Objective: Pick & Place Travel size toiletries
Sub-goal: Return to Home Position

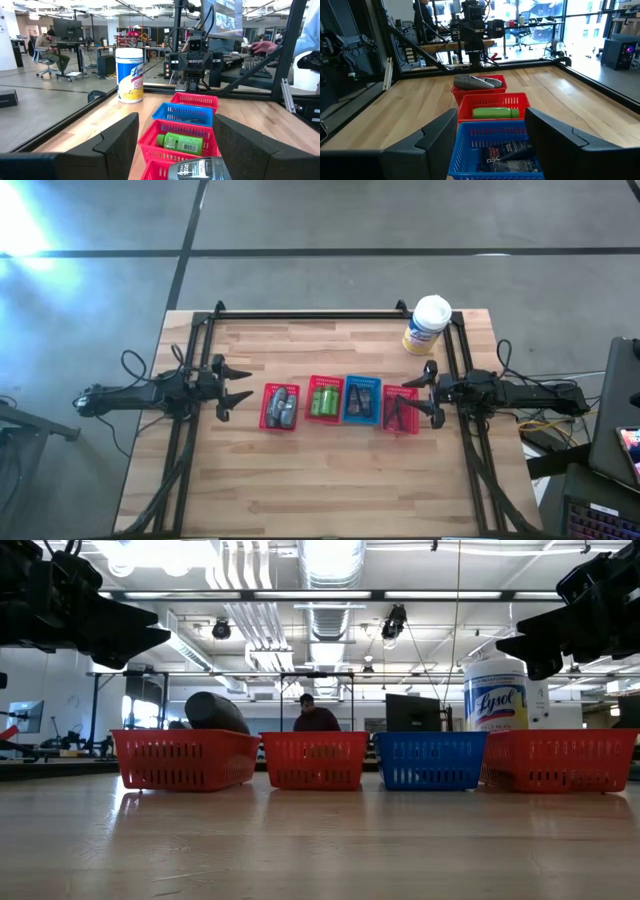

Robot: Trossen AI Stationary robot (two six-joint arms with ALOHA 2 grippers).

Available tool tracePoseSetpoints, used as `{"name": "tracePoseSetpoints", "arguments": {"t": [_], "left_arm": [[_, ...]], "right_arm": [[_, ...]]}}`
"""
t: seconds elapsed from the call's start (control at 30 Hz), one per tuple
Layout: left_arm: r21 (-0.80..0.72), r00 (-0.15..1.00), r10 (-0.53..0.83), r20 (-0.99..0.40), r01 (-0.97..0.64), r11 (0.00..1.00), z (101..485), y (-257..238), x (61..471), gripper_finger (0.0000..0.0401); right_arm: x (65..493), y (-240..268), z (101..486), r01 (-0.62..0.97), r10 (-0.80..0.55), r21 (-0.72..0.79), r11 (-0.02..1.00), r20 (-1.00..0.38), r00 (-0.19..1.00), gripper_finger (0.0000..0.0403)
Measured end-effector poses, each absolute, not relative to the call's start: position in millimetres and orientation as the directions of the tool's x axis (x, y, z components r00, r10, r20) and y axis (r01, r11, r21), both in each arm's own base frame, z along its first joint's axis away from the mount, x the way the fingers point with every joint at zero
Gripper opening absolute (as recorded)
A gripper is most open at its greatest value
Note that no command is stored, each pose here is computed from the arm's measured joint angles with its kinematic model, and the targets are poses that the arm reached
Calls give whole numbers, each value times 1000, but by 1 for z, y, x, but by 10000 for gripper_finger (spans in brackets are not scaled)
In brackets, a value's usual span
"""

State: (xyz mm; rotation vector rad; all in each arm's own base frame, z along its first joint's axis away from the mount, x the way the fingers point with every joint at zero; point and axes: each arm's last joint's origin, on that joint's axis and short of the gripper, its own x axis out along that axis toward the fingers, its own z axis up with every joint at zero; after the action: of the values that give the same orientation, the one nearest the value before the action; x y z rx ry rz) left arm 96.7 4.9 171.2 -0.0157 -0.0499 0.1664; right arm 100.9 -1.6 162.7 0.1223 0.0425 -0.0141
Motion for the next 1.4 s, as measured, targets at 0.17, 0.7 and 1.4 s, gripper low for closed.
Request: {"name": "tracePoseSetpoints", "arguments": {"t": [0.17, 0.7, 1.4], "left_arm": [[-20, 985, 166, 48, -165, 986, 171, 5, 97, 259], [-20, 985, 166, 48, -165, 986, 171, 5, 97, 259], [-20, 985, 166, 49, -165, 986, 171, 5, 97, 259]], "right_arm": [[101, -2, 163, 17, -11, 121, 993, -43, 999, 223], [101, -2, 163, 17, -11, 121, 992, -43, 999, 271], [101, -2, 163, 17, -12, 123, 992, -43, 999, 338]]}}
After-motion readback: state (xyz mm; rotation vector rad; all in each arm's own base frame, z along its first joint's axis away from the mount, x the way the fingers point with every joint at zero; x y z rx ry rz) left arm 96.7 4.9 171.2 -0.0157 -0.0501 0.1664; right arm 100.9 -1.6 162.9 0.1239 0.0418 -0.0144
